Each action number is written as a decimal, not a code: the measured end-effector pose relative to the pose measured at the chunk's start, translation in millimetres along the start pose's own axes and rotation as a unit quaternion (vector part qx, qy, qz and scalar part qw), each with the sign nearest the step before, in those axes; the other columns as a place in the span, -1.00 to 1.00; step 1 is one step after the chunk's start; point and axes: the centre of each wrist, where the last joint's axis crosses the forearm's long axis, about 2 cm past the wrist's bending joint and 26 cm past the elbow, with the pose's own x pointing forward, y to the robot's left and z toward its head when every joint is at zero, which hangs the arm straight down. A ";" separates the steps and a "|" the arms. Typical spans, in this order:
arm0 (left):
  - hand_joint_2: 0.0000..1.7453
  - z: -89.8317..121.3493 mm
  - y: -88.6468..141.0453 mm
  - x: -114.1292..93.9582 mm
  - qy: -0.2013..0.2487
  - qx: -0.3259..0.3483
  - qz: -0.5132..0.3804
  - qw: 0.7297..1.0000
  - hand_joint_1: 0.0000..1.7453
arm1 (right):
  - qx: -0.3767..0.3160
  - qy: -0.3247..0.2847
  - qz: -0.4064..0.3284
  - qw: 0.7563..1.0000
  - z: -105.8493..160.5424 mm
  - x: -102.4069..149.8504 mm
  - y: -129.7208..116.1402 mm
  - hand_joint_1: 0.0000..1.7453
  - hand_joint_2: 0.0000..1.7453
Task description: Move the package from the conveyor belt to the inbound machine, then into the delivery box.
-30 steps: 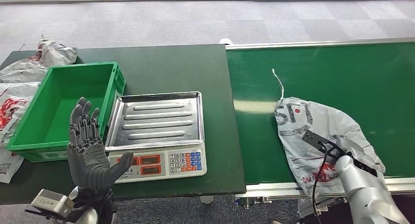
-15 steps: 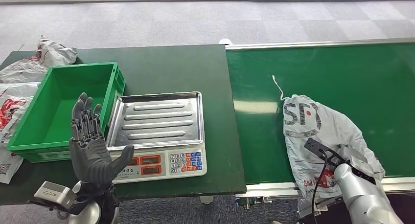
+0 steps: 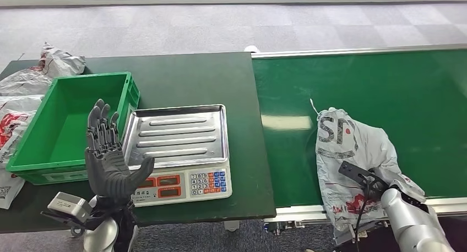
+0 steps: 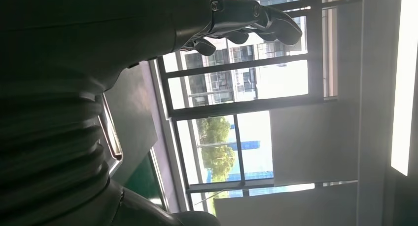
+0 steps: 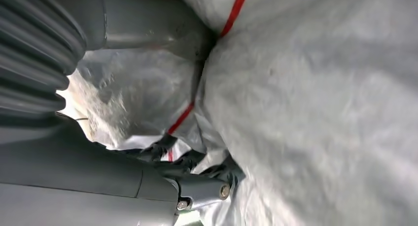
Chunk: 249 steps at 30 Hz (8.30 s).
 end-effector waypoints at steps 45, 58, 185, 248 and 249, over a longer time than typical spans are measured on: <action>1.00 11.5 7.7 20.5 -0.012 0.017 -0.018 1.000 -1.00 | -0.328 -0.095 0.037 0.939 13.1 94.0 -57.6 1.00 1.00; 1.00 13.2 9.4 23.1 -0.013 0.020 -0.021 0.999 -1.00 | -0.347 -0.109 0.034 0.931 17.7 104.5 -62.9 1.00 1.00; 1.00 7.7 4.5 -2.2 0.010 0.028 -0.018 0.999 -1.00 | -0.198 -0.247 0.186 0.930 15.3 190.6 34.7 1.00 1.00; 1.00 0.3 -0.7 -16.8 0.042 0.236 -0.091 0.967 -1.00 | -0.514 -0.462 0.164 0.703 102.1 414.6 7.6 1.00 1.00; 1.00 0.9 2.1 -13.2 0.039 0.254 -0.095 0.962 -1.00 | -0.505 -0.464 0.156 0.711 102.4 416.6 10.6 1.00 1.00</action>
